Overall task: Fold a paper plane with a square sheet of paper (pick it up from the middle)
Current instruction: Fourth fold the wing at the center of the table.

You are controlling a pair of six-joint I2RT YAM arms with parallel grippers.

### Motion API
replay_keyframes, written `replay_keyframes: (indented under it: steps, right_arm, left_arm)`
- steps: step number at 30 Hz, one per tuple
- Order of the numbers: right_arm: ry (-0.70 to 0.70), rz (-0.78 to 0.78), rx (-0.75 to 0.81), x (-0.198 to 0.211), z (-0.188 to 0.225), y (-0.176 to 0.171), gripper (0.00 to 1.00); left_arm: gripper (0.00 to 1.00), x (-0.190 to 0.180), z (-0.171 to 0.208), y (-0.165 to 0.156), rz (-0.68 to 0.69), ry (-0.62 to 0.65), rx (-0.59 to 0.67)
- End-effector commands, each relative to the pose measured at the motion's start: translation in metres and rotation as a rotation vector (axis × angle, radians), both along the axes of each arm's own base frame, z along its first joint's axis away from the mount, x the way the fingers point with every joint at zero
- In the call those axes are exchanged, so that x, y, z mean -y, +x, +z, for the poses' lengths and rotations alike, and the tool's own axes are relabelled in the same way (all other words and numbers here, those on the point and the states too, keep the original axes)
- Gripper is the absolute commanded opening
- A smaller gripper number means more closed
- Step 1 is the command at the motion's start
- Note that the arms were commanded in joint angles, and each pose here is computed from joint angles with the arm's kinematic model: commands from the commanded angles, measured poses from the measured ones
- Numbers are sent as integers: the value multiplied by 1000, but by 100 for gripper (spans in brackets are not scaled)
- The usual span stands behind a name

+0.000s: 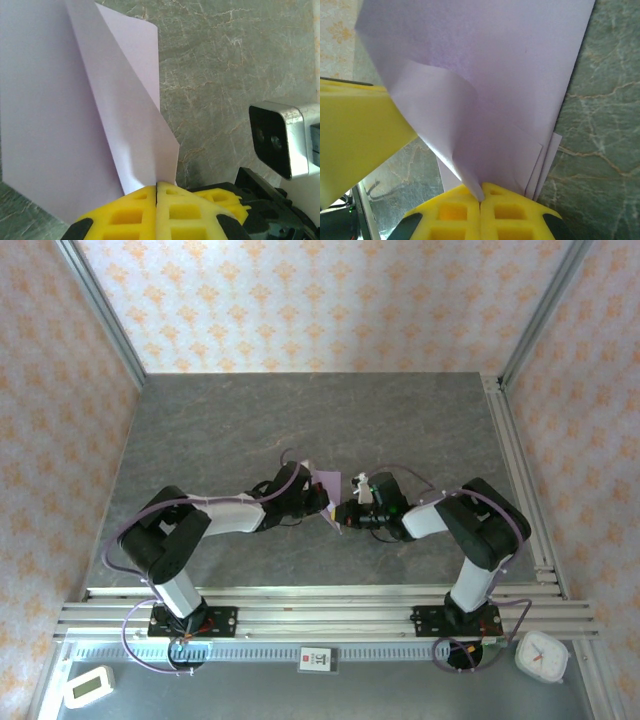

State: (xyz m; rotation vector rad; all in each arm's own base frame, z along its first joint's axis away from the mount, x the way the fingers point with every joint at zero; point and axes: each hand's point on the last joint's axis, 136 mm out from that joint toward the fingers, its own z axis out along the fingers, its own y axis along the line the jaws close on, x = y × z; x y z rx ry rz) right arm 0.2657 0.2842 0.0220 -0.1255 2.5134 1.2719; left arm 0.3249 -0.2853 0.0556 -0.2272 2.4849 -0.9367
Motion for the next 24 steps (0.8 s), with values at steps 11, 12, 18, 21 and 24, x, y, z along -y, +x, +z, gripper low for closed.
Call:
replay_keyframes:
  steps: [11, 12, 18, 21, 24]
  right_arm:
    - [-124, 15, -153, 13, -58, -34, 0]
    - [-124, 16, -153, 12, -58, -34, 0]
    - [-129, 19, -159, 14, -61, -37, 0]
    - [-128, 20, -159, 14, -61, -37, 0]
    - [-126, 24, -159, 14, -60, -37, 0]
  left_arm:
    - [0, 22, -8, 30, -56, 58, 78]
    - [0, 21, -10, 32, -56, 71, 81]
    - [0, 9, -30, 43, -34, 122, 78]
    - [0, -1, -42, 49, -16, 144, 68]
    - [0, -7, -44, 54, -6, 153, 76]
